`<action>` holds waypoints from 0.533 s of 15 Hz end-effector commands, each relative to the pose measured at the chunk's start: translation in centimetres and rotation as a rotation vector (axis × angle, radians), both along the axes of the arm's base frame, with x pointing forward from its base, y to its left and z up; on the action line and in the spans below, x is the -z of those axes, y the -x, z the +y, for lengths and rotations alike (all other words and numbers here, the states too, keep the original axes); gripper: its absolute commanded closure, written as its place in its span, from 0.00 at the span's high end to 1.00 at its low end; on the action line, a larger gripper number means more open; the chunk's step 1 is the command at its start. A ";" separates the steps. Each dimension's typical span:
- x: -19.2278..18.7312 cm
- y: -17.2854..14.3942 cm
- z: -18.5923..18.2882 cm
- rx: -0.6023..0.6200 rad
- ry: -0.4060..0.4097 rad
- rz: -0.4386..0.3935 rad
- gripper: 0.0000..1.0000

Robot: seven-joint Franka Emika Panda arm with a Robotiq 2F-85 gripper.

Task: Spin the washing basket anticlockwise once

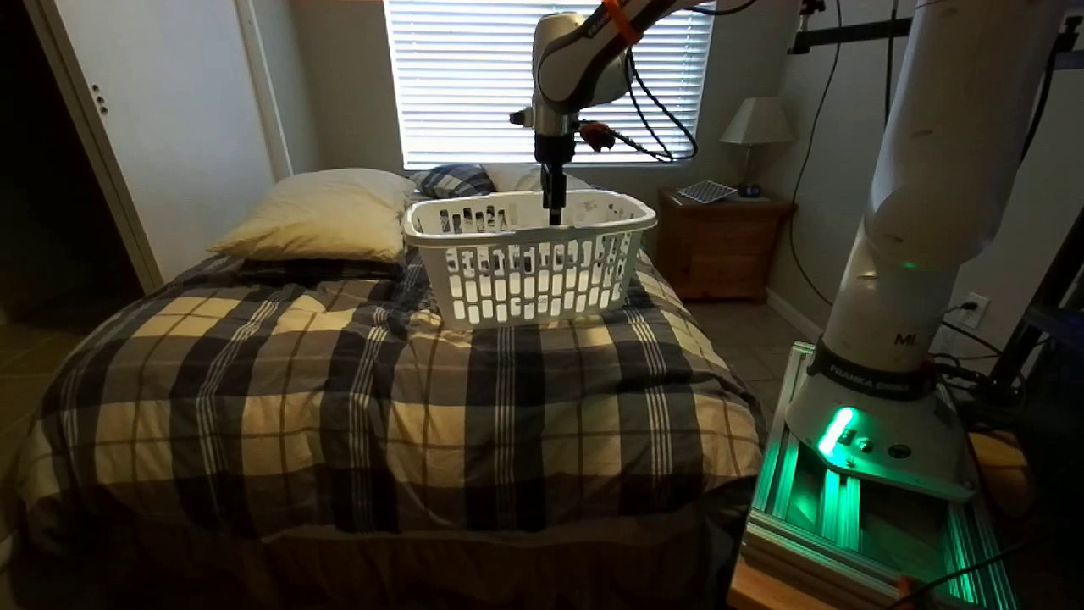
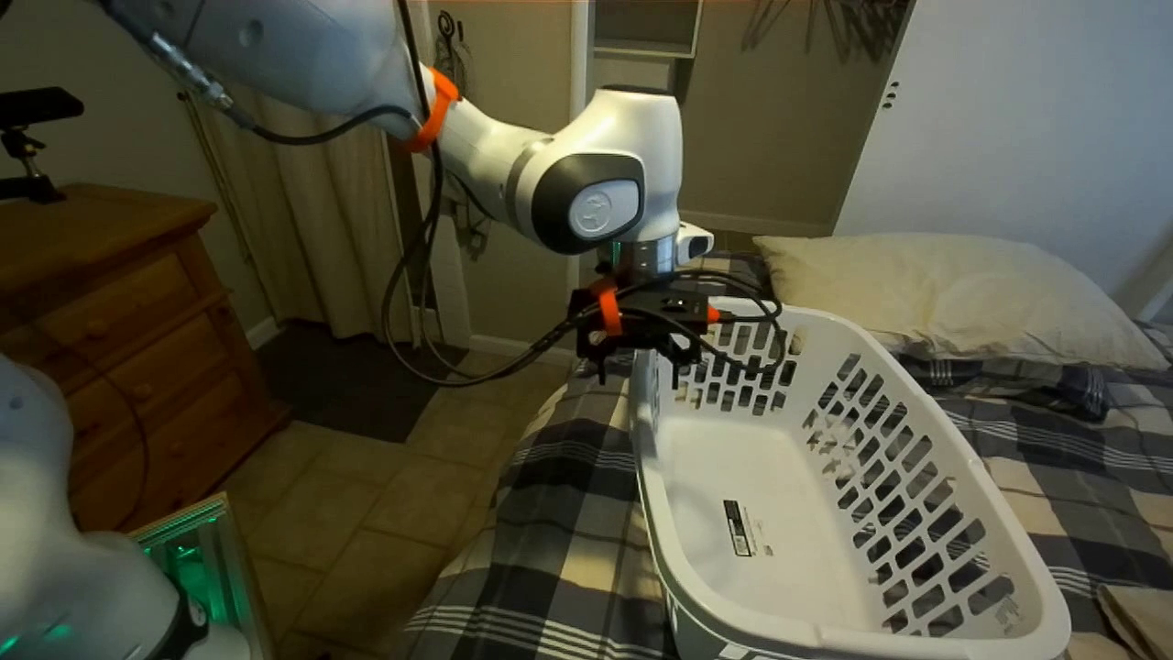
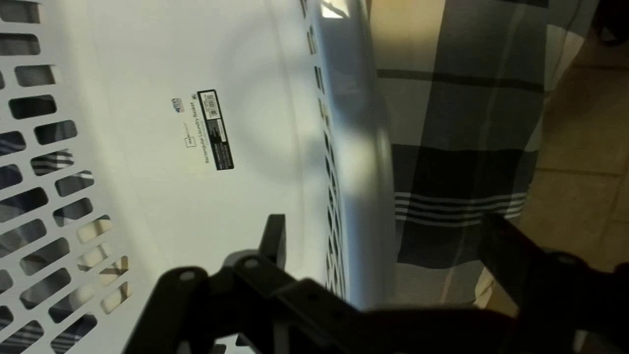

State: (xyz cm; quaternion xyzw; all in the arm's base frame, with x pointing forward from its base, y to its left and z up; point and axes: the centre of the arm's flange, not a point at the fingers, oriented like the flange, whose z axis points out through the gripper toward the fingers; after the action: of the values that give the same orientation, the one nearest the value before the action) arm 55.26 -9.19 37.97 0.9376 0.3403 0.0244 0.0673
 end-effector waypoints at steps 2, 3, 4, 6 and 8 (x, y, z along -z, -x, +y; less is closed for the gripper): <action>1.7 -1.5 0.3 -0.044 0.072 -0.090 1.00; 2.0 -1.8 0.4 -0.056 0.075 -0.105 1.00; 2.3 -2.0 0.6 -0.065 0.058 -0.103 1.00; 3.0 -2.2 0.8 -0.062 0.039 -0.097 1.00; 3.7 -2.4 0.8 -0.050 0.033 -0.092 1.00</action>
State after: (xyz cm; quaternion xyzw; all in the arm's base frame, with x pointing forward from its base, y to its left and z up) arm 57.20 -8.34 35.19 0.9231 0.3664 0.0559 0.1022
